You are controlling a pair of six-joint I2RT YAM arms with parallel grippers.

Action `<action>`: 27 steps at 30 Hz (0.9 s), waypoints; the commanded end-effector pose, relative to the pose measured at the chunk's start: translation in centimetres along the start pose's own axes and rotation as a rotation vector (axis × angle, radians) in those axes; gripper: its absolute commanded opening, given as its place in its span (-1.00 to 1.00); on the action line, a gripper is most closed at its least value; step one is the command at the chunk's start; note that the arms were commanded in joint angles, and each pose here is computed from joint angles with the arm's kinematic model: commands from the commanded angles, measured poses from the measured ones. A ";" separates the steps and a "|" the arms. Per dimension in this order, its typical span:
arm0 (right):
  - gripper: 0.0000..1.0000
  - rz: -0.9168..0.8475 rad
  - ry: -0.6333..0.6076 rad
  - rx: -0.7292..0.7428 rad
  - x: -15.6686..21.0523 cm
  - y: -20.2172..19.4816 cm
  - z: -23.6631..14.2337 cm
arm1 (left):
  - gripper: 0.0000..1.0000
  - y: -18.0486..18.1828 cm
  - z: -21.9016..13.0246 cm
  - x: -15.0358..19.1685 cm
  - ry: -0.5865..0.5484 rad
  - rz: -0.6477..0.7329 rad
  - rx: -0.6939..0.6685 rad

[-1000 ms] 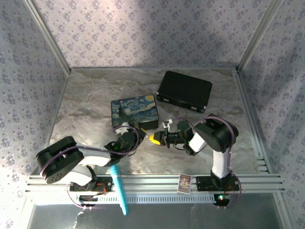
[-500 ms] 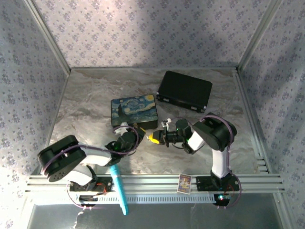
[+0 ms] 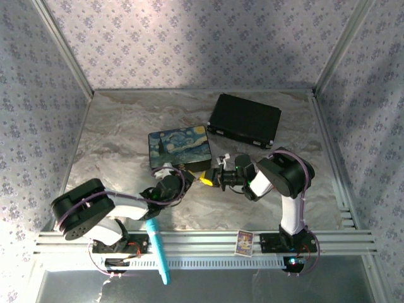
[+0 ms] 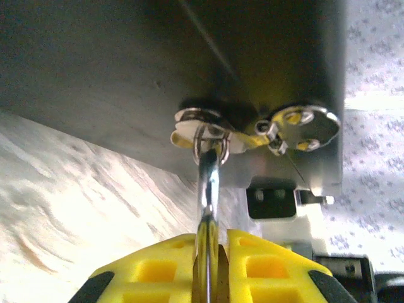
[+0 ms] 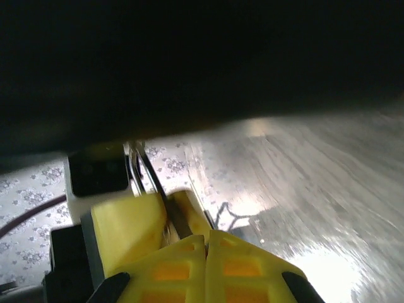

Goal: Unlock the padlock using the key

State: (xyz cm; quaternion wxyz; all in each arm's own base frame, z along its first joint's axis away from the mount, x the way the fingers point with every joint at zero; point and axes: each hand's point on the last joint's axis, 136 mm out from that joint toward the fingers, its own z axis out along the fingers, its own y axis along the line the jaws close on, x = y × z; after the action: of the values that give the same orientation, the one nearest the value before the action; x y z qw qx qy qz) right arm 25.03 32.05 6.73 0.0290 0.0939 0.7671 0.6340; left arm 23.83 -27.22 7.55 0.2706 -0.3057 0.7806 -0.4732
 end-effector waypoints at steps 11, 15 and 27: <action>-1.00 -0.045 -0.065 0.046 0.8 -1.5 -1.5 | -1.00 -0.7 -1.0 -0.1 -0.024 0.057 -0.062; -1.00 -0.075 -0.098 0.146 1.1 -3.0 -2.6 | -0.94 0.2 -0.9 -0.3 -0.030 0.116 -0.130; -1.00 -0.248 -0.145 0.473 1.9 -4.3 -6.2 | -0.69 3.8 0.8 2.5 0.083 0.132 -0.301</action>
State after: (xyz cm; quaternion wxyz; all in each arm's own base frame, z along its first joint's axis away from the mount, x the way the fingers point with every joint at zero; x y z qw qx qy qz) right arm 22.47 27.43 6.50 0.1486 0.0545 0.8561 0.4920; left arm 23.27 -28.06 4.88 0.2490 -0.2808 0.8480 -0.3741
